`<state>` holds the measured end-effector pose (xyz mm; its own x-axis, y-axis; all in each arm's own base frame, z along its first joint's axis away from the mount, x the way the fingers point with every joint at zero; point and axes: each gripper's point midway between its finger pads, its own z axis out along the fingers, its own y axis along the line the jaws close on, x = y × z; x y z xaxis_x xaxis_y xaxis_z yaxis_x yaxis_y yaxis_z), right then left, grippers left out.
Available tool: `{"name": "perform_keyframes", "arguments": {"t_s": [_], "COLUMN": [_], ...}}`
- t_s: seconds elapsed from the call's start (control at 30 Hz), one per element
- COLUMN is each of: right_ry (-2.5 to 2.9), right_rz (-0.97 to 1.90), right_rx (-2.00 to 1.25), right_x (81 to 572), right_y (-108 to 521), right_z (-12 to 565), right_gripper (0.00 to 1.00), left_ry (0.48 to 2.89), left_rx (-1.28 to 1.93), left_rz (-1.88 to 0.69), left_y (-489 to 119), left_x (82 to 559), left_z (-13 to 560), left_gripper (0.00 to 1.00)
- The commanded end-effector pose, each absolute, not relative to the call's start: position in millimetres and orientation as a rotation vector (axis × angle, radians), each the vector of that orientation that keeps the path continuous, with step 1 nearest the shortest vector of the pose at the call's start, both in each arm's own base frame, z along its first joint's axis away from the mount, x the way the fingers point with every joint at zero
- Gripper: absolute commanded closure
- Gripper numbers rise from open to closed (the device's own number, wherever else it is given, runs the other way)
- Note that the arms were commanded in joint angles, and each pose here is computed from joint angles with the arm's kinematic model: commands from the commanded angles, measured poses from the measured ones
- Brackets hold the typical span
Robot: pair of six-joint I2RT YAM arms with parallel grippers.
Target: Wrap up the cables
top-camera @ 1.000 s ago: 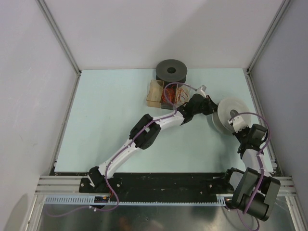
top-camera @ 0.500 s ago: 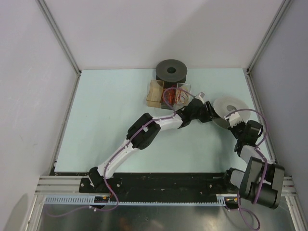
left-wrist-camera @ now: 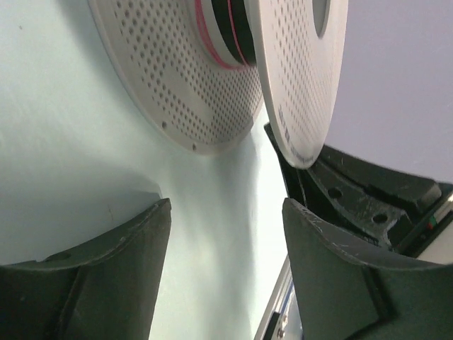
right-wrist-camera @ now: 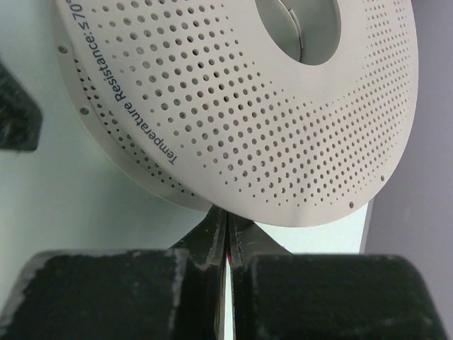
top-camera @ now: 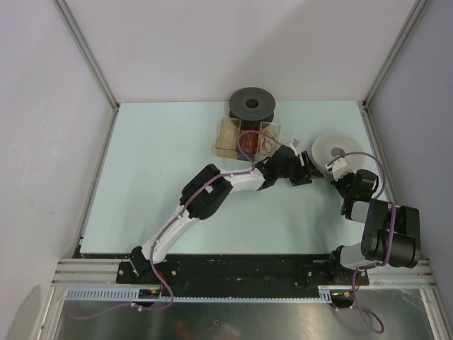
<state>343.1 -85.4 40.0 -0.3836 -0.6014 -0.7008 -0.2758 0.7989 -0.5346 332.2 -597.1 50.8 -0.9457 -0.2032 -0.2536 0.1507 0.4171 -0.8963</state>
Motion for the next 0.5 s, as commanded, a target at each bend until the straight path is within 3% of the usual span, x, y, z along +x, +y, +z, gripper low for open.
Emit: {"name": "perform_keyframes", "arguments": {"t_s": [0.0, 0.17, 0.47], "right_ry": [1.869, 1.862, 1.822], "right_rz": [-0.455, -0.449, -0.441], "right_rx": [-0.644, -0.645, -0.642], "right_x": [374, 386, 425], "right_y": [-89, -89, -83], "right_z": [69, 69, 73], "right_gripper": [0.96, 0.90, 0.88], "left_ry": [2.297, 2.269, 2.238], "left_rx": [0.040, 0.086, 0.178], "left_rz": [-1.596, -1.587, -1.553], "left_y": [-593, -579, -537], "left_x": [321, 313, 295], "left_z": [99, 114, 135], "left_gripper": [0.29, 0.27, 0.26]}}
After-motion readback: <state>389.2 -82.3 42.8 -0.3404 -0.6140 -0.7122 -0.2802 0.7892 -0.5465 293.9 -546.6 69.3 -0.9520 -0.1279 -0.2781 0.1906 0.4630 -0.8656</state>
